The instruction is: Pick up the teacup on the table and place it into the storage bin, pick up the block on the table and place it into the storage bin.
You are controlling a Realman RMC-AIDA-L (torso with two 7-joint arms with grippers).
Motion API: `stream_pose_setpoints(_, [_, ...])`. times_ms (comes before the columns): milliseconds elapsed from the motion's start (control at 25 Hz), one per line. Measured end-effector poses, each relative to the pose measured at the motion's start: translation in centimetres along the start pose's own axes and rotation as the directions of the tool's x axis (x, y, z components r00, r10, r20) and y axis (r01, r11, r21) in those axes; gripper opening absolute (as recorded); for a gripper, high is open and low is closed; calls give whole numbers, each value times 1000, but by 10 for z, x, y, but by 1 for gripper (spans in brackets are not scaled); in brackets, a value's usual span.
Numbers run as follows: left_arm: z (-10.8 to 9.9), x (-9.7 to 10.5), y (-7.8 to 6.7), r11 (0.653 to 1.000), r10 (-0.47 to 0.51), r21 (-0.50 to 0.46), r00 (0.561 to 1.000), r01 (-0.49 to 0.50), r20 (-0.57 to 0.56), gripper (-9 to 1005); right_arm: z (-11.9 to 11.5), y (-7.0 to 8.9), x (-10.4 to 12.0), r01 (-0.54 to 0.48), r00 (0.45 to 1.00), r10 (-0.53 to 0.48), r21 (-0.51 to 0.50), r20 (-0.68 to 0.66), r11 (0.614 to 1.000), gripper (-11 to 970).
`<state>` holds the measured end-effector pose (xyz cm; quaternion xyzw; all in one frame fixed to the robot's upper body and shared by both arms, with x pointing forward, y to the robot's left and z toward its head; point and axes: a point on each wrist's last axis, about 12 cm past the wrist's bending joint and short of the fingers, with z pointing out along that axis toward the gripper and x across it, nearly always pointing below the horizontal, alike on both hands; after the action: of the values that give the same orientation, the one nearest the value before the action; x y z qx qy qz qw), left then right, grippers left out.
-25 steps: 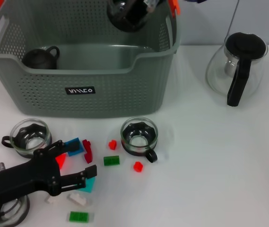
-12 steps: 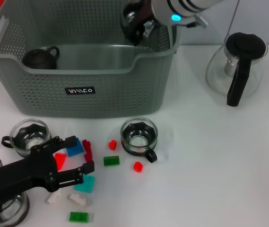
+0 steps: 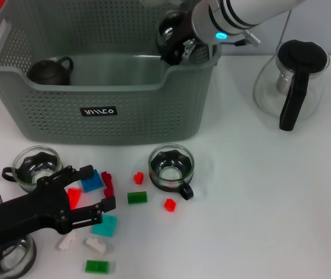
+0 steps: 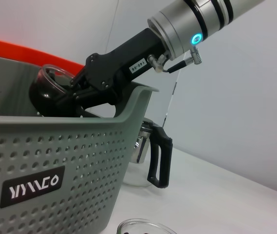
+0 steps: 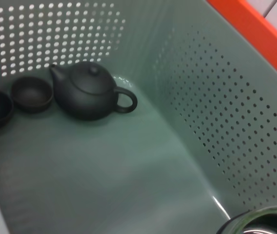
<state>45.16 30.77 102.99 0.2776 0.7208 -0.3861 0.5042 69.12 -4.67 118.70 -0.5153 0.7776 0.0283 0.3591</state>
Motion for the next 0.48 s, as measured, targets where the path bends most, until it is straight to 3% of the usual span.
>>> stream_pose_setpoints(480, [0,1,1,1000,-1,-5,1000,1,-3,931,0,2,2,-4,1000,3,-19,-18,1000,69])
